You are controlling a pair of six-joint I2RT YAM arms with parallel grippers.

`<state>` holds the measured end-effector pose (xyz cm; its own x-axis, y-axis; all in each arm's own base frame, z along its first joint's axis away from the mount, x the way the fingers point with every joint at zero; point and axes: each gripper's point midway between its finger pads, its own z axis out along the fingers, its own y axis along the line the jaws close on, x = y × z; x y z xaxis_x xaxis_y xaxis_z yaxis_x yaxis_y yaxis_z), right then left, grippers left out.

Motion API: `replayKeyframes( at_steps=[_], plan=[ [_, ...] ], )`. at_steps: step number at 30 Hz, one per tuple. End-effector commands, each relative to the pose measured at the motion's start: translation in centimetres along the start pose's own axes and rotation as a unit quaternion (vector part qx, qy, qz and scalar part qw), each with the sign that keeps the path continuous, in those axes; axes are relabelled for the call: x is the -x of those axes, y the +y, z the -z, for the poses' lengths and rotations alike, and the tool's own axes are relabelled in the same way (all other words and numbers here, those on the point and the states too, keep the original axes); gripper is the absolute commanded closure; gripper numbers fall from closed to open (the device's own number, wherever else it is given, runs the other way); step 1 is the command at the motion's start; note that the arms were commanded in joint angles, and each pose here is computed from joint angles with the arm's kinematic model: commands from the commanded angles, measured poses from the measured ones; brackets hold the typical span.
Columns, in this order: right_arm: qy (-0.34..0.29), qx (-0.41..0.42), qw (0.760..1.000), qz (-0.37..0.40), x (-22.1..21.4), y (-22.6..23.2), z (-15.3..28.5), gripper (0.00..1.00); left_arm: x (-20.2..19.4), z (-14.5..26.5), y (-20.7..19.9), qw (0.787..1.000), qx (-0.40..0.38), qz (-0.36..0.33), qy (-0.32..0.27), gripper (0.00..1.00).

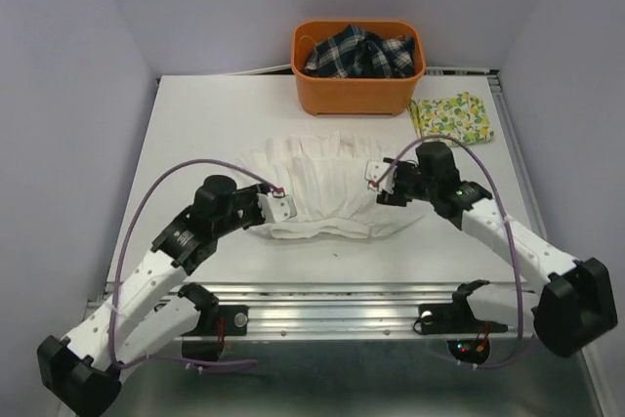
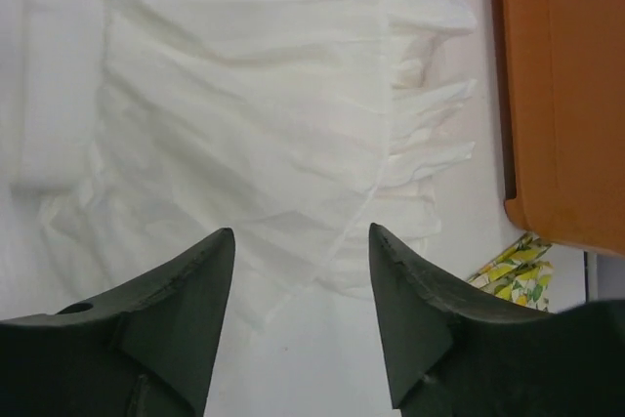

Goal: Fold and stack the skirts
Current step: Flatten the skirt out

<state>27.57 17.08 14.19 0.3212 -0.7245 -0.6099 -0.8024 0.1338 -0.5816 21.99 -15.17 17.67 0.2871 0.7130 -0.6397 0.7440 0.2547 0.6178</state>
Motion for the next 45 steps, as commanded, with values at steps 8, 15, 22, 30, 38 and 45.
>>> replayKeyframes(
  at_steps=[8,15,22,30,38,45],
  plan=[
    [0.113,0.138,0.945,-0.273,0.2,-1.6,-8.8,0.51,-3.1,-9.9,-1.4,0.931,-0.102,0.312,0.159,0.65],
    [0.200,0.204,0.932,-0.223,-4.6,6.7,-8.9,0.52,-6.5,-11.4,-3.2,0.902,-0.130,0.349,0.217,0.65],
    [0.285,0.195,0.929,-0.133,-10.0,8.7,-7.2,0.53,-8.2,-10.1,-7.2,0.907,-0.209,0.268,0.249,0.67],
    [0.255,0.150,0.946,-0.132,-7.9,4.7,-9.4,0.50,-6.0,-8.4,-13.3,0.913,-0.296,0.140,0.241,0.72],
    [0.246,0.081,0.959,-0.117,-8.2,-0.9,-12.5,0.46,2.3,-7.5,-16.8,0.924,-0.360,0.077,0.107,0.74],
    [0.174,0.006,0.971,-0.167,-4.7,-6.7,-13.3,0.34,8.7,-7.9,-15.0,0.934,-0.333,0.120,0.037,0.62]
  ],
)
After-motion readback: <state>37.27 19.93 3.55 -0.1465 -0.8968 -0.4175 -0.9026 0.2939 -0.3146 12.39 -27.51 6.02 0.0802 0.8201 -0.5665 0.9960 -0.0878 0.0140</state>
